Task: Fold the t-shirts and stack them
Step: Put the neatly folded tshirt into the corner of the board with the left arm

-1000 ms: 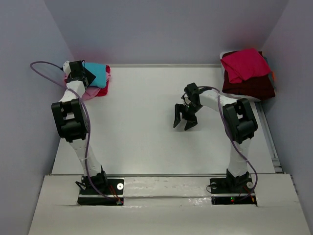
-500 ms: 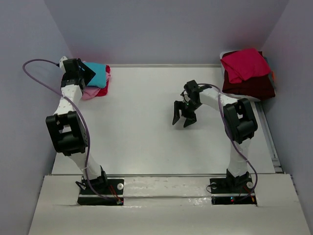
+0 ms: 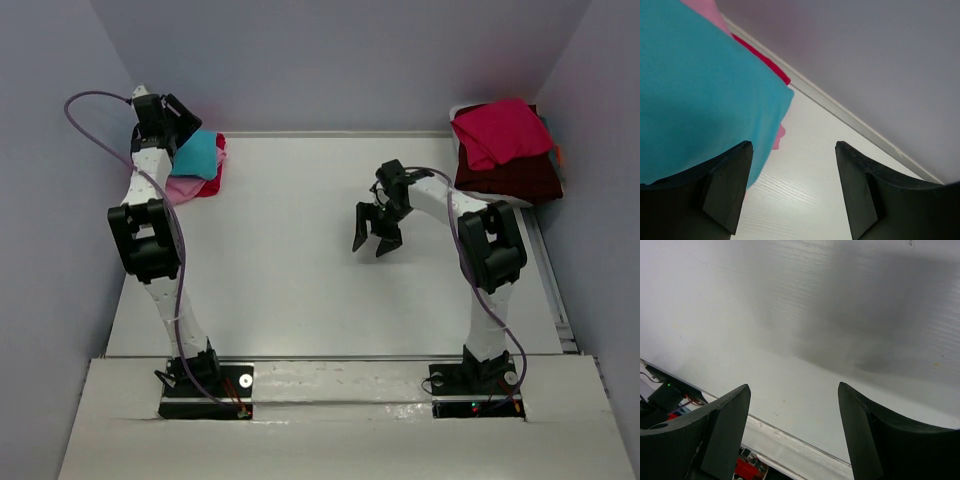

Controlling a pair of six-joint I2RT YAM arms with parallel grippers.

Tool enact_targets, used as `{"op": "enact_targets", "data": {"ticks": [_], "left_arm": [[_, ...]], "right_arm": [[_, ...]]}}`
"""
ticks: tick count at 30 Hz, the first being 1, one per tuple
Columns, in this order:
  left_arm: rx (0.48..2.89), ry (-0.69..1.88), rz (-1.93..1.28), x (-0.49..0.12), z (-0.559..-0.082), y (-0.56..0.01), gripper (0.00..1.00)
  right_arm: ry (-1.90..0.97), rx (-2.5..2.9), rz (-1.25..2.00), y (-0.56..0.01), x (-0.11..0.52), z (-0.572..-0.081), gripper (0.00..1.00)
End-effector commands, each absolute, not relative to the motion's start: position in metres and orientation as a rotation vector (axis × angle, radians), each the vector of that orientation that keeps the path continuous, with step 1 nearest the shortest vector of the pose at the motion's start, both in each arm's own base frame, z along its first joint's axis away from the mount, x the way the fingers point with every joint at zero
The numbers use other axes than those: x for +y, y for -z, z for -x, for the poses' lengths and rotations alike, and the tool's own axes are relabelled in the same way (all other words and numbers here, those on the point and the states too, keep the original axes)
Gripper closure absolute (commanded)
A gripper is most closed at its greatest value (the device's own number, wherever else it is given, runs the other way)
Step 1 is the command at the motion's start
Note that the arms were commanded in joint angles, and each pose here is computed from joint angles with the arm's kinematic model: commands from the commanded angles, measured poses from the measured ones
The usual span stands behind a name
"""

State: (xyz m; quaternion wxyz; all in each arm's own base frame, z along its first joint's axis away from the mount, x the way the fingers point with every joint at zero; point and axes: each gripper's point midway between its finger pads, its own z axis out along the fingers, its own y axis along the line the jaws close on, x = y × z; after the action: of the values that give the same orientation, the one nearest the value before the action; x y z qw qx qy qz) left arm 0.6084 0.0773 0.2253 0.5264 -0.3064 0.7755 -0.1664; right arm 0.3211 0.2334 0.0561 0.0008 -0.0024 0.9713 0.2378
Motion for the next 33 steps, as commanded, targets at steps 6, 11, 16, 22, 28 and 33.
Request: {"op": "enact_targets", "data": {"ticks": [6,11,16,22,28,33], "left_arm": [[1.93,0.349,0.893,0.111,-0.603,-0.14,0.22],[1.935,0.307,0.955,0.13,-0.586,-0.116,0.22],[1.961,0.33,0.914,0.13,-0.589,-0.112,0.2],[1.918,0.441,0.763,0.111,-0.592,-0.165,0.18],[1.866,0.534,0.577,0.063,-0.581,-0.247,0.18],[1.889,0.582,0.44,0.003,-0.554,-0.289,0.16]], "right_arm": [[-0.689,2.974,0.0,-0.094,0.227,-0.335,0.23],[-0.687,2.985,-0.021,-0.089,0.226,-0.332,0.23],[-0.687,2.981,-0.022,-0.092,0.226,-0.333,0.23],[-0.665,2.909,-0.024,-0.114,0.226,-0.345,0.23],[-0.633,2.822,-0.026,-0.138,0.224,-0.36,0.22],[-0.65,2.729,-0.017,-0.16,0.224,-0.366,0.18]]}}
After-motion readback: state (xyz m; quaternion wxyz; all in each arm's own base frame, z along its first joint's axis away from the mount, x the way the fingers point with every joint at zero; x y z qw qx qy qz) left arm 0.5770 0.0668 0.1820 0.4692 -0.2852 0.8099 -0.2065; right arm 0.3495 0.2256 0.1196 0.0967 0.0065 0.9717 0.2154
